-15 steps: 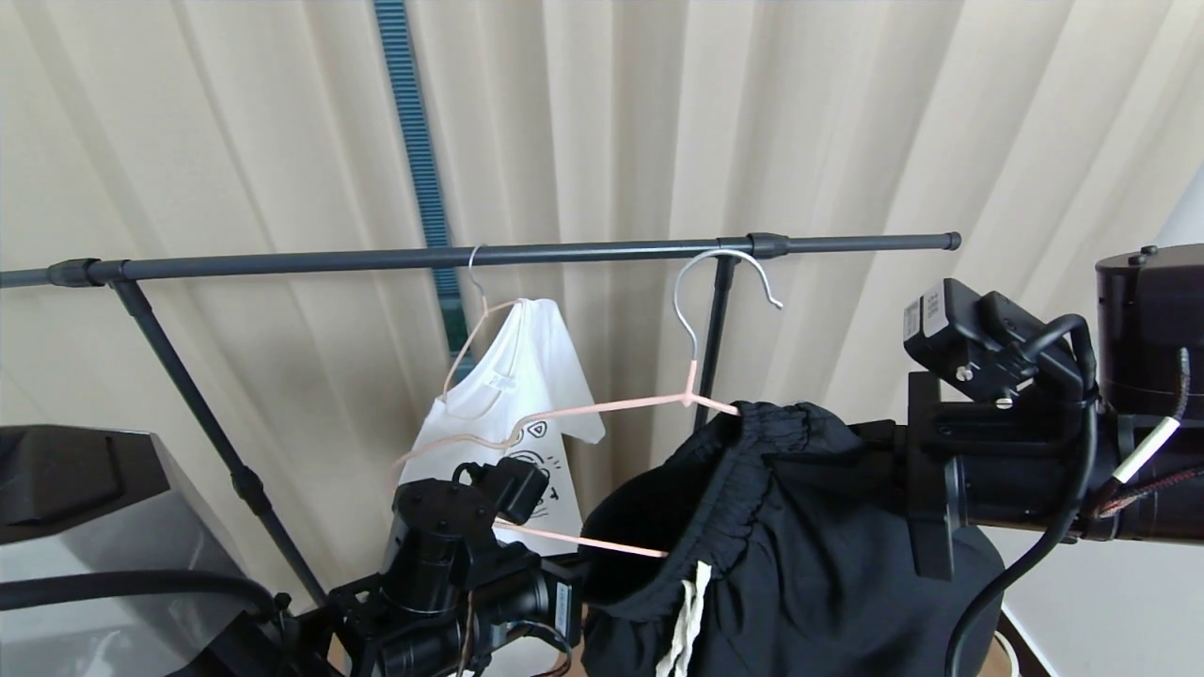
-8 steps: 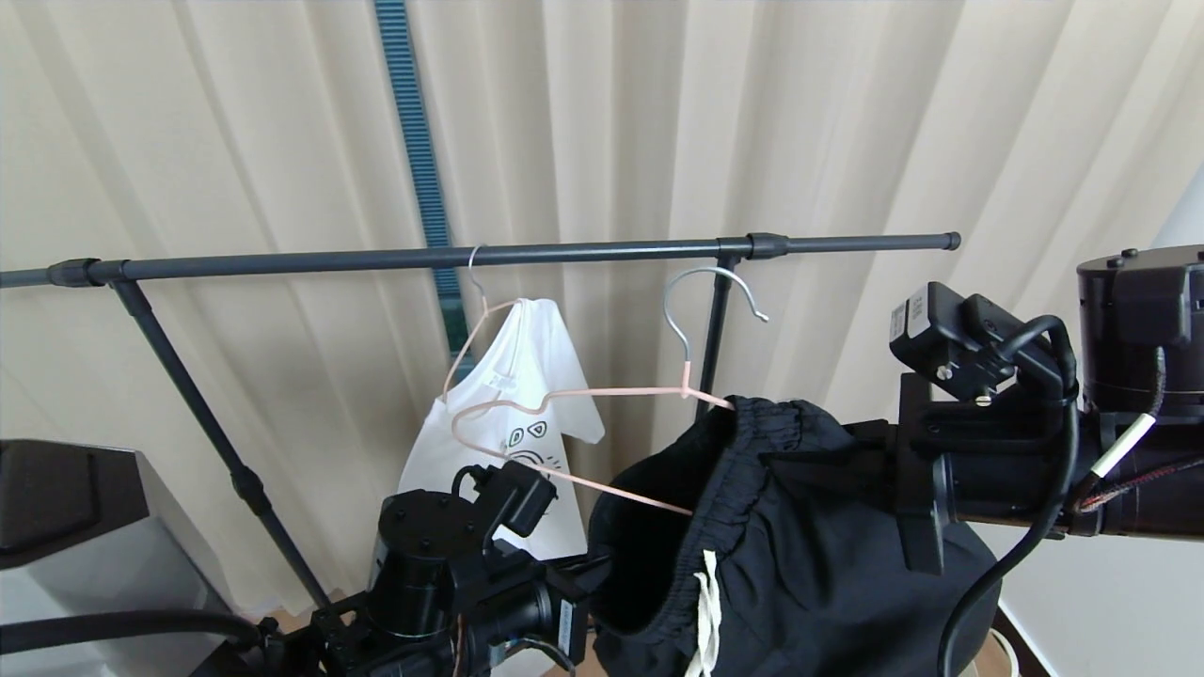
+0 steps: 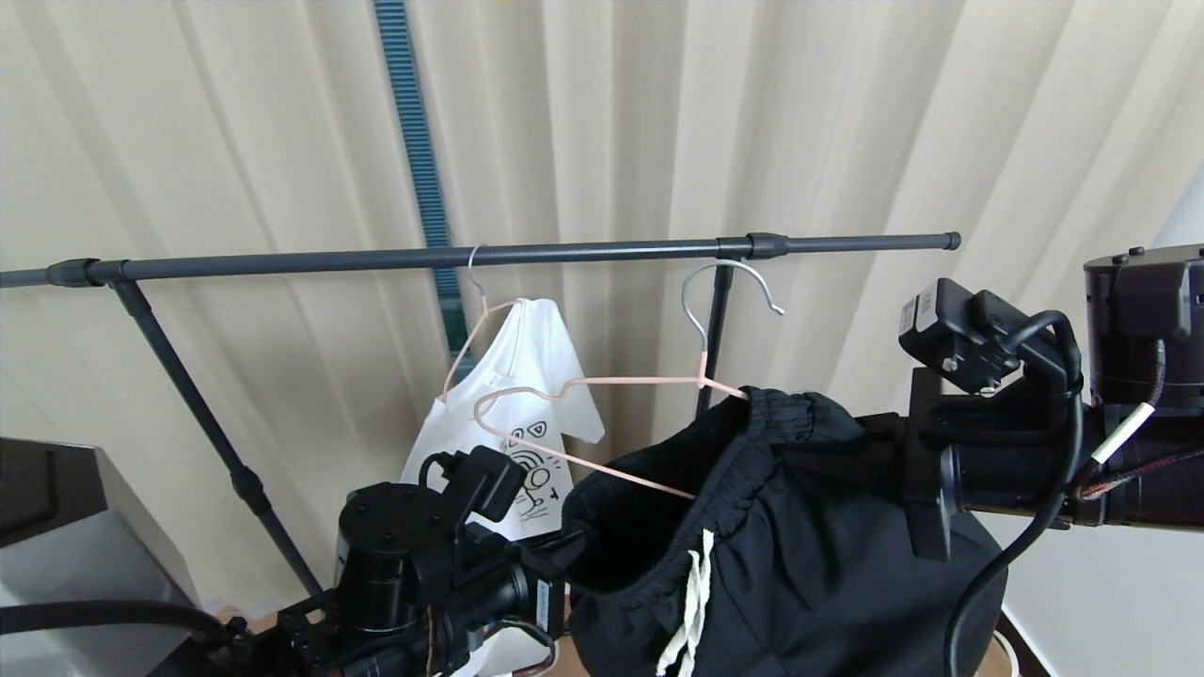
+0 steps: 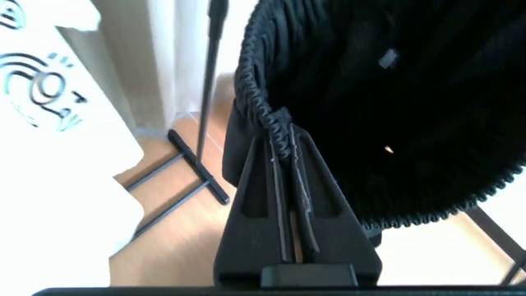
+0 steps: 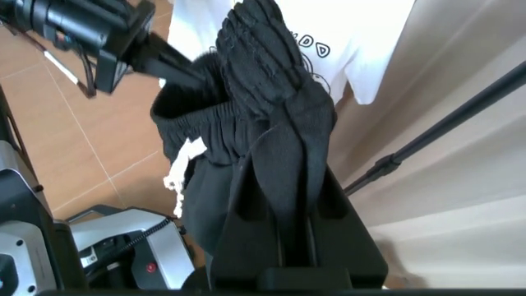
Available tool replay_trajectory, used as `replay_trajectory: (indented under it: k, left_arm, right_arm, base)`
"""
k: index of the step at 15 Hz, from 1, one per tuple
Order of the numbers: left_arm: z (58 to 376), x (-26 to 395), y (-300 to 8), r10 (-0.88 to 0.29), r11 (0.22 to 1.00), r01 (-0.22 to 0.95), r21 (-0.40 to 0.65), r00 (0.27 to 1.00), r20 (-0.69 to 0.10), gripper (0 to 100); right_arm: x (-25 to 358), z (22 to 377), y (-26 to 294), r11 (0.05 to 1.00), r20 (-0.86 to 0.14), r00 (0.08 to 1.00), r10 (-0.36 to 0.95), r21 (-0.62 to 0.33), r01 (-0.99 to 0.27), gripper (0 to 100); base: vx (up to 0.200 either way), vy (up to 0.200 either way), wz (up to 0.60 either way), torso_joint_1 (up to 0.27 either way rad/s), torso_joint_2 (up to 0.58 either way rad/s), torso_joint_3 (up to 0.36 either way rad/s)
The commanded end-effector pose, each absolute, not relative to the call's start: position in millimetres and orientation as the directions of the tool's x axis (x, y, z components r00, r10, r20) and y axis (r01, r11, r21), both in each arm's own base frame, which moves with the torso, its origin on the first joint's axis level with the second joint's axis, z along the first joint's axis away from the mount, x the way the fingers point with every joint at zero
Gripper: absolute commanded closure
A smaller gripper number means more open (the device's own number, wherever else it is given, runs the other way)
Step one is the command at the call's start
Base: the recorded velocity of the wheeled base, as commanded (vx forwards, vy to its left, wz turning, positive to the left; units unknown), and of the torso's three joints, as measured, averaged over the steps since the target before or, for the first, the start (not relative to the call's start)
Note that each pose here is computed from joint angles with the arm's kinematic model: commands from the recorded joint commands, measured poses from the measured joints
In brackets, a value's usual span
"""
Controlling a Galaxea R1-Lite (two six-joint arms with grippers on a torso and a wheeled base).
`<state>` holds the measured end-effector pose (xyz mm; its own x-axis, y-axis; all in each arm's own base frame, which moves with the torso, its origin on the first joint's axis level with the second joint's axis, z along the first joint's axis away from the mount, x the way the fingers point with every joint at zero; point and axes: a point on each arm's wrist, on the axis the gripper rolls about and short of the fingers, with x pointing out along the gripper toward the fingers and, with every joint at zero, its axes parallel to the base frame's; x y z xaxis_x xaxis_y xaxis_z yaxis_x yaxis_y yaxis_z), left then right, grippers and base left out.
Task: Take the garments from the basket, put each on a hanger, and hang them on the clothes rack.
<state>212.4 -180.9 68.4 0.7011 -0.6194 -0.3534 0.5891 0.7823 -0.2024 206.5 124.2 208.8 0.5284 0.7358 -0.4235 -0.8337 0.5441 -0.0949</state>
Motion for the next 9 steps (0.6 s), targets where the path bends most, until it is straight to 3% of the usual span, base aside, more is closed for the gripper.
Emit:
replay_trajectory:
  k: [1, 9]
  left_arm:
    - [77.7, 213.7, -173.1, -0.605, 0.795, 0.573, -0.200, 0.727, -0.324, 100]
    - [94.9, 220.8, -137.6, -0.512, 0.859, 0.483, -0.170, 0.814, -0.274, 100]
  right_arm:
    - [205.0, 209.1, 122.8, 0.543, -0.422, 0.530, 0.735, -0.102, -0.834, 100]
    - [202.2, 202.5, 106.1, 0.520, -0.440, 0.561, 0.701, -0.222, -0.824, 100]
  base:
    - [0.000, 0.000, 0.00, 0.000, 0.00, 0.000]
    - [0.000, 0.000, 0.00, 0.000, 0.00, 0.000]
